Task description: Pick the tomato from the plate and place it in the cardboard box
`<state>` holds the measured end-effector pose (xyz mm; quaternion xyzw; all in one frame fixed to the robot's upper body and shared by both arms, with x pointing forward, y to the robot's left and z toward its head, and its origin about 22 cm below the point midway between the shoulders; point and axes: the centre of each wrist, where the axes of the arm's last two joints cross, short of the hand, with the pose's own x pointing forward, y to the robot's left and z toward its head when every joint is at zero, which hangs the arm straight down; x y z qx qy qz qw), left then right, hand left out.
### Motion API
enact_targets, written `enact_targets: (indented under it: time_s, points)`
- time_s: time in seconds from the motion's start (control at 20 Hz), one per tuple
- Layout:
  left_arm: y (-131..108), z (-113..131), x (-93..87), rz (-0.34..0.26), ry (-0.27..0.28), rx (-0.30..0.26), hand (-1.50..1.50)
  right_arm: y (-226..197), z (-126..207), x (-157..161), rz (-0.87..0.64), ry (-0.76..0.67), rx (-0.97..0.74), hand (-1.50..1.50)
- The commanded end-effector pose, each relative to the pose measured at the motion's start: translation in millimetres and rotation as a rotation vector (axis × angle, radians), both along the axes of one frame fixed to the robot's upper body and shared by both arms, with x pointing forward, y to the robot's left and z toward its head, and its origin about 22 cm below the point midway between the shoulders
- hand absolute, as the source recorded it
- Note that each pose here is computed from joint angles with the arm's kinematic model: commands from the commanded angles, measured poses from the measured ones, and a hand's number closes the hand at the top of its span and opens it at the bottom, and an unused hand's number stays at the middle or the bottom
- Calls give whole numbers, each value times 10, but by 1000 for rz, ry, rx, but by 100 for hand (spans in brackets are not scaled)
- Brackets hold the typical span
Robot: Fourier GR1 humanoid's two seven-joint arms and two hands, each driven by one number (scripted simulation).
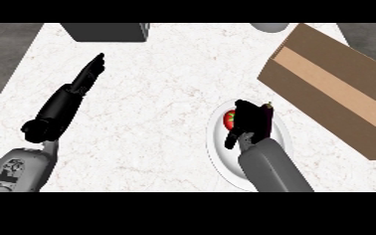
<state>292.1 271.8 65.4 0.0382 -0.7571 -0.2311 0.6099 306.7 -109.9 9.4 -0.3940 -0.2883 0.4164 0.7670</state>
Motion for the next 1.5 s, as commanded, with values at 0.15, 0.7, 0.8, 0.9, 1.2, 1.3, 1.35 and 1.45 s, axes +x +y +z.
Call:
enact_targets:
  time_s: [0.15, 0.7, 0.8, 0.9, 1.2, 1.3, 1.35, 1.45]
  points:
    - [-63, 52, 11, -6, 10, 6, 0, 102, -119, -5, 85, -84, -77, 150]
    - [-151, 93, 50, 8, -8, 4, 0, 180, 22, 14, 408, -343, -89, 150]
    - [-85, -64, -4, -2, -6, 0, 0, 280, 105, -53, 641, -388, 3, 150]
    - [-77, -57, -9, -22, 1, 14, 0, 410, 274, -38, 860, -439, 75, 150]
    - [-42, -6, -53, 11, -7, 6, 0, 136, 663, 7, 1025, -656, -1, 150]
    - [53, 46, -142, 15, -3, 4, 0, -38, 937, -45, 1007, -739, 15, 150]
    - [30, -66, -80, 23, 4, 2, 0, 33, 1004, -92, 998, -744, 41, 150]
    - [23, 17, -27, 12, 0, -6, 0, -134, 1169, -249, 924, -786, 51, 150]
